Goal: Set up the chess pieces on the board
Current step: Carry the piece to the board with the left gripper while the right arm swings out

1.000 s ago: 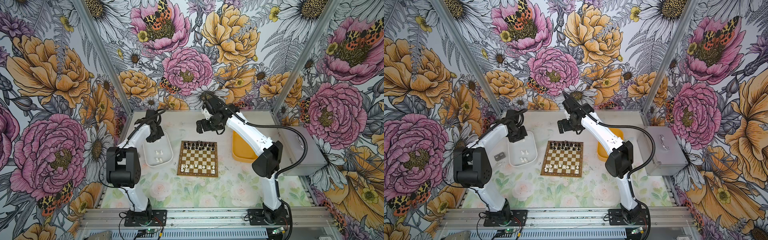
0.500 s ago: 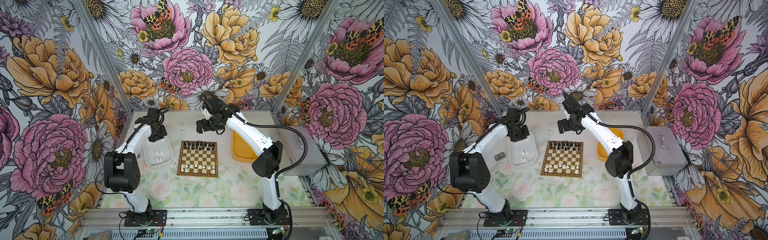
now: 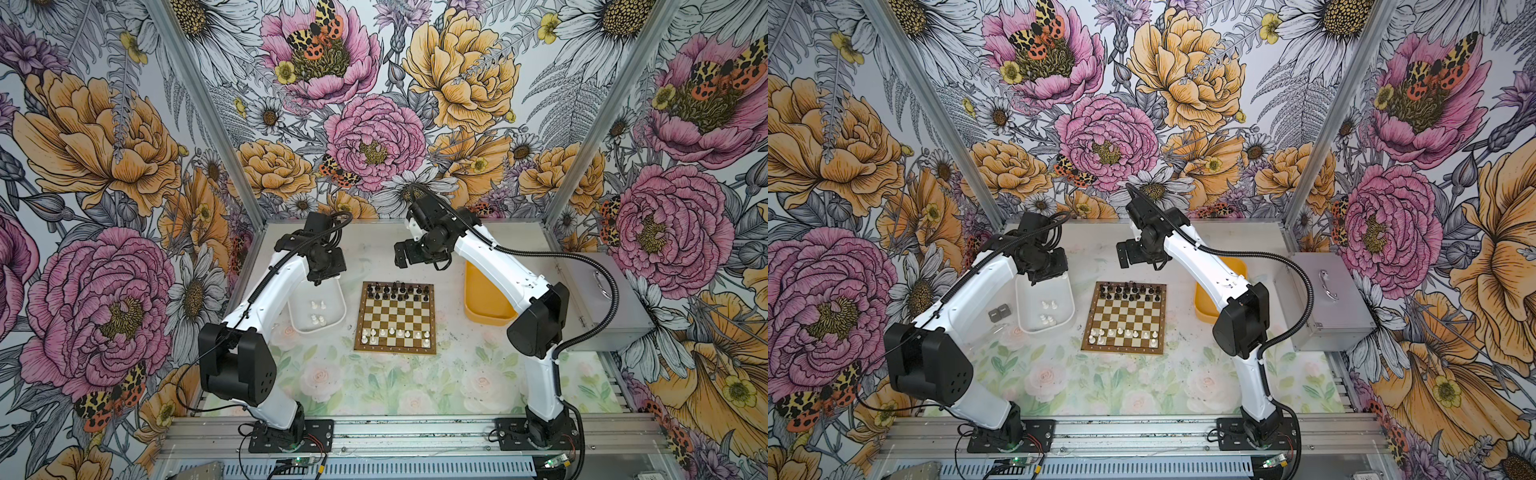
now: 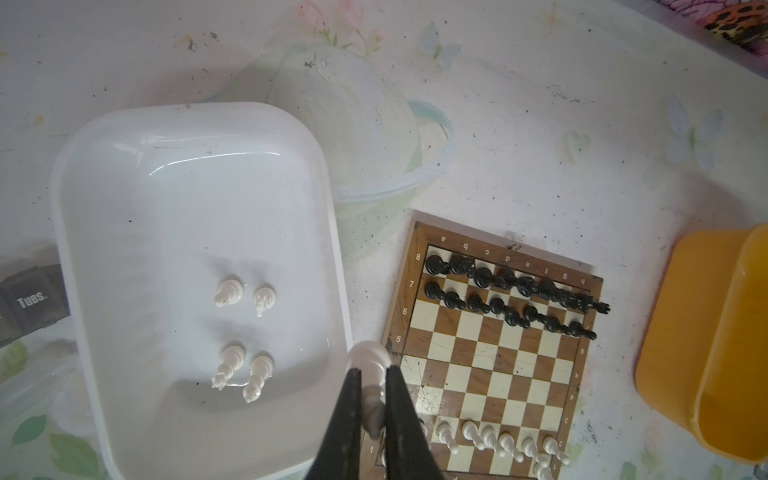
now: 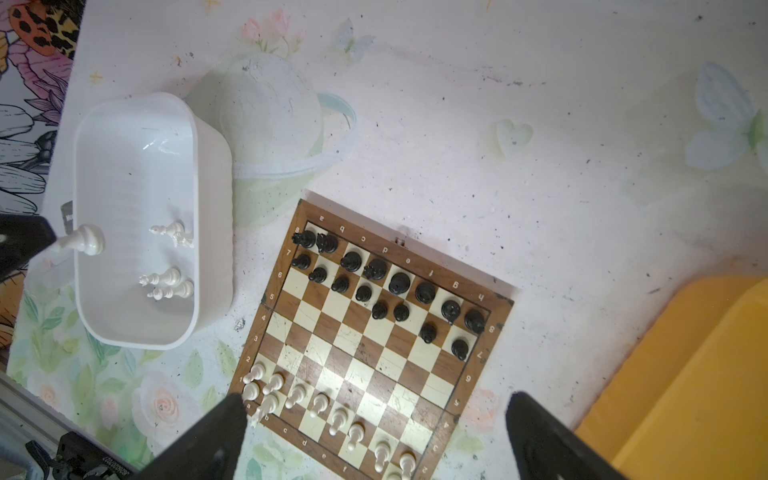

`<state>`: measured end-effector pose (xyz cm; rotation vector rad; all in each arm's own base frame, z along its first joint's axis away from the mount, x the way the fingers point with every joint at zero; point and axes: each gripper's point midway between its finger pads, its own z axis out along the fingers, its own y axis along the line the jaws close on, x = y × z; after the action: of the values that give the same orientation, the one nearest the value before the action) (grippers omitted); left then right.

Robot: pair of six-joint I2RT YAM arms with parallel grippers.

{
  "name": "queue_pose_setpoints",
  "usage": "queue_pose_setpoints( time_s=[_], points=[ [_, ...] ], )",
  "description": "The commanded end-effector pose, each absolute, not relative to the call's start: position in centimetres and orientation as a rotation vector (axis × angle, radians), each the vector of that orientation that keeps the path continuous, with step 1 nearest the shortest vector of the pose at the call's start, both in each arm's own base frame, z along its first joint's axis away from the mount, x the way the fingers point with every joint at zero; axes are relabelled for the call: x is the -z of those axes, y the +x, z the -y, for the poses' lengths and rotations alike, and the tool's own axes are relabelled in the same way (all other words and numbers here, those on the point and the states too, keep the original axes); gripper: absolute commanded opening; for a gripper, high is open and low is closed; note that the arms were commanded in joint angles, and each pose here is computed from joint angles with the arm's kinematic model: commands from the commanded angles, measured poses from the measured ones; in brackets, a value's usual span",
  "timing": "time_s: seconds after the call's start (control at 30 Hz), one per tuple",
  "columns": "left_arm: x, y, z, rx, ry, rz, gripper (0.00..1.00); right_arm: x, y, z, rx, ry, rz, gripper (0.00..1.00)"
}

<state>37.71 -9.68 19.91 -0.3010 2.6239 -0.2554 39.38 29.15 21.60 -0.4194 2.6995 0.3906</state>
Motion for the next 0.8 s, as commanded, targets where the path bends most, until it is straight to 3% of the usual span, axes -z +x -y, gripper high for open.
queue_pose_setpoints(
  time_s=[0.0,0.27,0.77],
  points=[
    [-21.3,36.1,11.1,0.323,-0.267,-2.607,0.05,-24.4,38.7,-27.3,-0.365,-0.339,-2.648,1.0],
    [-21.3,31.9,14.2,0.371,-0.169,-2.625,0.05,-24.6,35.9,-24.6,-0.293,-0.282,-2.654,1.0],
    [-19.7,24.6,18.5,0.336,-0.172,-2.619,0.05,-25.6,29.3,-21.4,-0.416,-0.265,-2.642,1.0]
  ],
)
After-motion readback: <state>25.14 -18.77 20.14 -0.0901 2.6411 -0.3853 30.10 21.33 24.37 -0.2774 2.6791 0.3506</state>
